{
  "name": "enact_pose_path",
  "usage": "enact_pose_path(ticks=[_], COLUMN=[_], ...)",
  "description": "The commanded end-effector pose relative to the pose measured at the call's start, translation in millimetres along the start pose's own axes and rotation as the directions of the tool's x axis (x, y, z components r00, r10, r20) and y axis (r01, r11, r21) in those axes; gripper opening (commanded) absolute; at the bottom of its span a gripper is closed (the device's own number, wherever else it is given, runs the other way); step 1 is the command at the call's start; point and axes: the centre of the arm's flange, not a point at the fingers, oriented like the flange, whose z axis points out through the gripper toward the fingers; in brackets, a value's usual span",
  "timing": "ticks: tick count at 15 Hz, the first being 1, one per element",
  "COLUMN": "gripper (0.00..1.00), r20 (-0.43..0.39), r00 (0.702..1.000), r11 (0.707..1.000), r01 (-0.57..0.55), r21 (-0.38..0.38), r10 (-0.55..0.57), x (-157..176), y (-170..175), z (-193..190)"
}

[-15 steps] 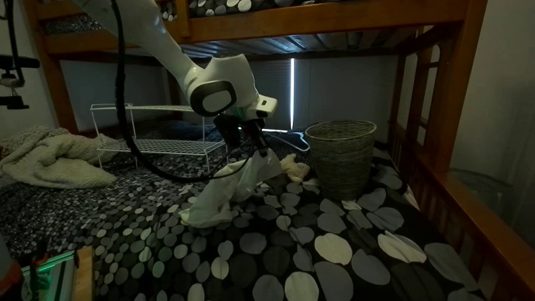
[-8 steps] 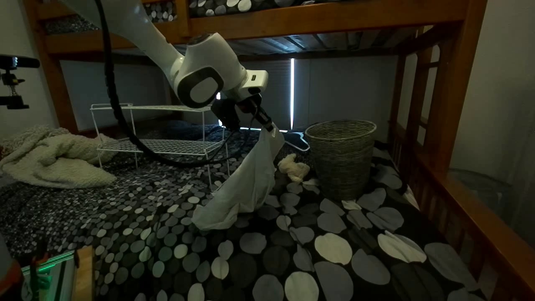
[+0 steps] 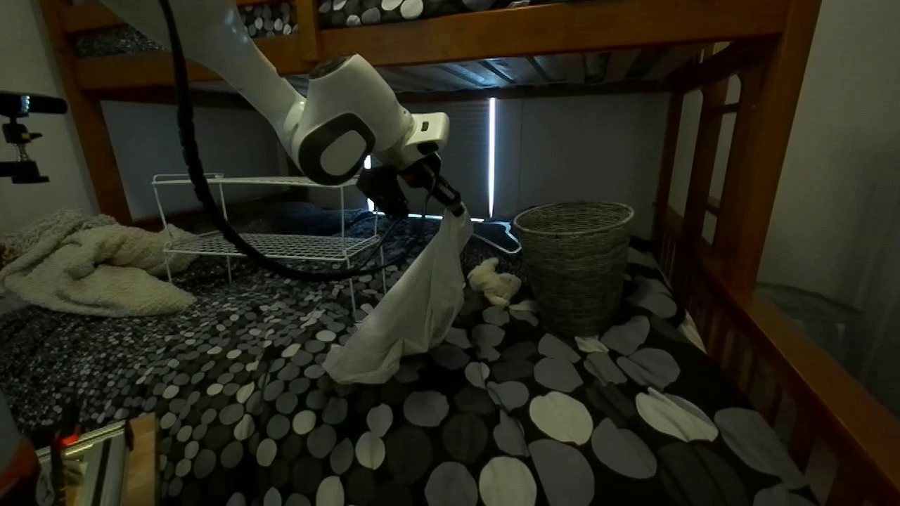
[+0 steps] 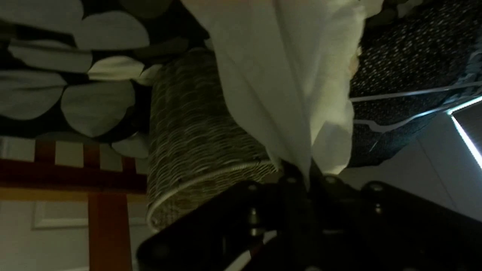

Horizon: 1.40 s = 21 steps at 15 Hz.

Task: Pick up the white cloth and move it to the right side of the bed

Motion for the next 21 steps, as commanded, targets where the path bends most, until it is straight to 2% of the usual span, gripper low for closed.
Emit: enact_pose_path(ticks=[1,4,8,10,14,16,21], gripper=[0.01,0.01,0.01,0.01,0.01,0.01,0.01], r20=[-0.141,-0.238,-0.354,-0.395,-0.416,-0.4,-0.339], r00=[0.985,0.957,0.899,0.863,0.825,0.831,0.85], r11=[0.99,0.968,0.909,0.874,0.848,0.845,0.808], r01=[0.085,0.109,0.103,0.101,0.134,0.147,0.156], r21=[-0.111,-0.225,-0.404,-0.475,-0.513,-0.514,-0.569], r10=[-0.1,-0.163,-0.259,-0.314,-0.383,-0.387,-0.403], x=[23,38,50,51,41,31,7], y=[23,69,115,123,114,116,149], z=[-7,-15,-28,-23,13,37,81])
